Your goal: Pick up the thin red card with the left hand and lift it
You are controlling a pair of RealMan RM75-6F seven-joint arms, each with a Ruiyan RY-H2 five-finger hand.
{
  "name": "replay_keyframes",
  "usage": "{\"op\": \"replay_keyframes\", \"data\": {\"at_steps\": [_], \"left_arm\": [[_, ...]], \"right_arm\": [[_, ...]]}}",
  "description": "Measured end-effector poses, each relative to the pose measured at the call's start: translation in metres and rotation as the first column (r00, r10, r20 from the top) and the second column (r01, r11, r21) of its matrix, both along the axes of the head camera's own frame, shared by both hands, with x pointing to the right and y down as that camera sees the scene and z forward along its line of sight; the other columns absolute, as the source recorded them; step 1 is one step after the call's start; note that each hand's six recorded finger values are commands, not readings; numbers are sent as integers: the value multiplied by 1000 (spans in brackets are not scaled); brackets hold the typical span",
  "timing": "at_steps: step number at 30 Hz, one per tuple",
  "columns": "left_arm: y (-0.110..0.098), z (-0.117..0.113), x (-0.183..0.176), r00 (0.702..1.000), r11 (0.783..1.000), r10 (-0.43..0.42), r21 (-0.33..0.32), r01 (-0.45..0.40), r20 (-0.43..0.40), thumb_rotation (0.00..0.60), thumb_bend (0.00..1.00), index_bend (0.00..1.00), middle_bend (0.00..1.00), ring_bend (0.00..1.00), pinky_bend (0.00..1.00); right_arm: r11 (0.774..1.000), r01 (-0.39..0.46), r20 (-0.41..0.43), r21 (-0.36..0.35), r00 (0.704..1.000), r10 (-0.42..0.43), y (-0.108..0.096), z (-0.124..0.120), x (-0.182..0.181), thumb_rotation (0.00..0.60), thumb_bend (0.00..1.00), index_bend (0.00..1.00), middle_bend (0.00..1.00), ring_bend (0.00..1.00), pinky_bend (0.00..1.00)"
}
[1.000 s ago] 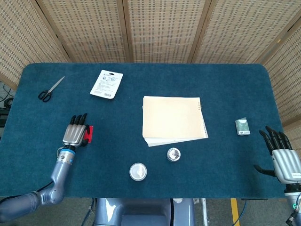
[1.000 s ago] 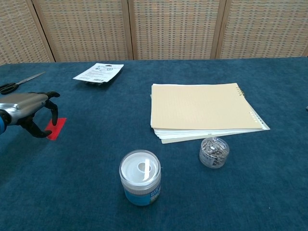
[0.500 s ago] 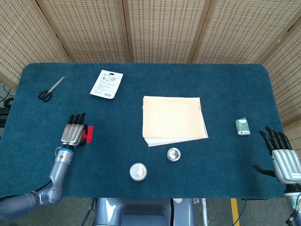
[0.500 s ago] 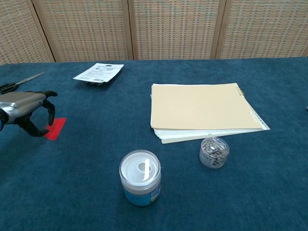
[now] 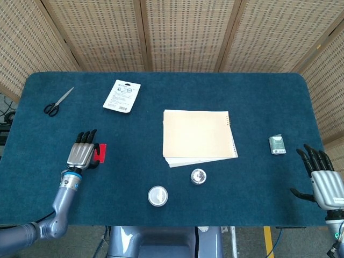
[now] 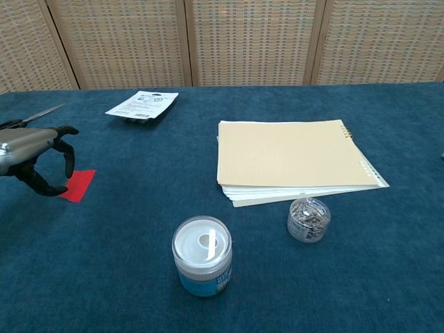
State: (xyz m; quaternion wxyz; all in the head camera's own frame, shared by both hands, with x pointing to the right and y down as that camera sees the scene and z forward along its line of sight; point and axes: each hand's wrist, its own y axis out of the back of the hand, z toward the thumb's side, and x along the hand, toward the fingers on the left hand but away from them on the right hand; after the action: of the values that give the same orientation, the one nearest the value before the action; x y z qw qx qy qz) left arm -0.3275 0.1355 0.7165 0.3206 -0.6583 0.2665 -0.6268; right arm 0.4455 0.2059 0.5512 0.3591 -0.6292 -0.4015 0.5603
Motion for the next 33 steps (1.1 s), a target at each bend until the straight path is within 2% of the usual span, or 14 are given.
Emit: {"op": "replay_keyframes", "data": {"at_steps": [6,14,33], "left_arm": [[2,-10,-9,1000,1000,15,15,-16,26,600,323,524,0,0,0],[7,-9,-19,998,999,37,25,-39,57,600,324,526,0,0,0],[11,15,-12,994,996,82,24,-85,76,600,326,527,0,0,0]], "right_arm": [[1000,2,-1,1,1000,-2,0,0,-1,600,53,0,0,0,0],[1000,1,-2,0,1000,-1,0,0,-1,600,53,0,0,0,0],[1000,-1,1,1,1000,1,0,0,0,600,53,0,0,0,0]]}}
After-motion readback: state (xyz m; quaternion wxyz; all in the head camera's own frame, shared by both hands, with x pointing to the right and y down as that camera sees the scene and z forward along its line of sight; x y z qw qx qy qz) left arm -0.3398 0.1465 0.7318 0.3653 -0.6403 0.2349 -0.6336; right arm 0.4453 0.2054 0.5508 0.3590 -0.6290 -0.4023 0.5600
